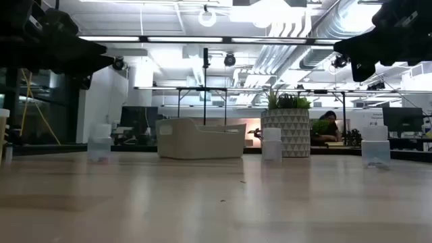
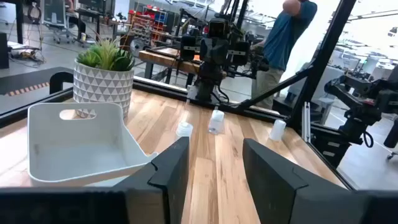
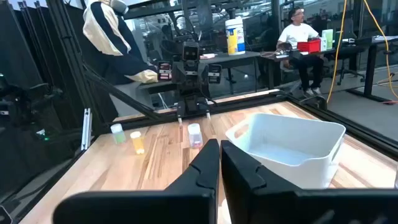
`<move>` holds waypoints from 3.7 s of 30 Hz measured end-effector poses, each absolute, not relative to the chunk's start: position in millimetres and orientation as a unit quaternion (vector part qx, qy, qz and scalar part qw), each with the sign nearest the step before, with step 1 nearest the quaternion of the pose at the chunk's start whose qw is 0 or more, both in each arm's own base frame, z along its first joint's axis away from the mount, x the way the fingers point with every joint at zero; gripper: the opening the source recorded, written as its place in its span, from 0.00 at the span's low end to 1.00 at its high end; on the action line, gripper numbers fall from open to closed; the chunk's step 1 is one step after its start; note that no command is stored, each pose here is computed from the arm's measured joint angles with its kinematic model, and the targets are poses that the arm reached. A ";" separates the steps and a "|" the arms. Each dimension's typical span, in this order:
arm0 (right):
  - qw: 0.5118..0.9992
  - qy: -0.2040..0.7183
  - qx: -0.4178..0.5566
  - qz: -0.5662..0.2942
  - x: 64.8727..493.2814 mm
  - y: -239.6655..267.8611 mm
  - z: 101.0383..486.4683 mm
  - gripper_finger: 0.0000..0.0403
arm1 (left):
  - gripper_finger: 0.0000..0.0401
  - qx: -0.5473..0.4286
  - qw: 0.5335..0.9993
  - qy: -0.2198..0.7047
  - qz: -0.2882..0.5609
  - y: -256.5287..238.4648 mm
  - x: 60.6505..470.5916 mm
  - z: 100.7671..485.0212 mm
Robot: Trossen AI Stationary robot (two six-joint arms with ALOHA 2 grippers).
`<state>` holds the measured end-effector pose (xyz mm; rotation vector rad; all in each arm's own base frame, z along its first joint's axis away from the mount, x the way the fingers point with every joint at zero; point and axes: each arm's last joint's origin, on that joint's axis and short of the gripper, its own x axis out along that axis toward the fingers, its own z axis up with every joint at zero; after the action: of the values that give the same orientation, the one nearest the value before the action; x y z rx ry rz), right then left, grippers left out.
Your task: Pick and place pill bottles into a basket
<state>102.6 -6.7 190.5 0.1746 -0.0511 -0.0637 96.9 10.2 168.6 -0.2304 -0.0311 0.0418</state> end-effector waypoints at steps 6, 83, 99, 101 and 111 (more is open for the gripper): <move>0.995 -0.025 0.087 -0.031 102.6 -6.6 190.5 0.02 | 0.46 -0.115 0.993 -0.015 0.021 10.2 96.9 168.6; 0.995 -0.026 0.087 -0.032 102.6 -6.7 190.5 0.02 | 0.46 -0.115 0.993 -0.016 0.021 10.2 96.9 168.8; 0.995 -0.025 0.087 -0.032 102.6 -6.7 190.5 0.02 | 0.46 -0.114 0.993 -0.016 0.027 10.6 96.8 168.6; 0.995 -0.025 0.087 -0.032 102.6 -6.7 190.5 0.02 | 0.46 -0.116 0.992 -0.016 0.040 11.3 96.8 168.4; 0.997 -0.022 0.060 -0.033 102.7 -6.7 189.9 0.02 | 0.46 -0.119 0.992 -0.016 0.044 11.6 96.8 168.3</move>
<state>102.7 -6.7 189.9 0.1210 -0.0436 -0.0652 96.8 11.6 168.3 -0.2388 -0.0330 0.0881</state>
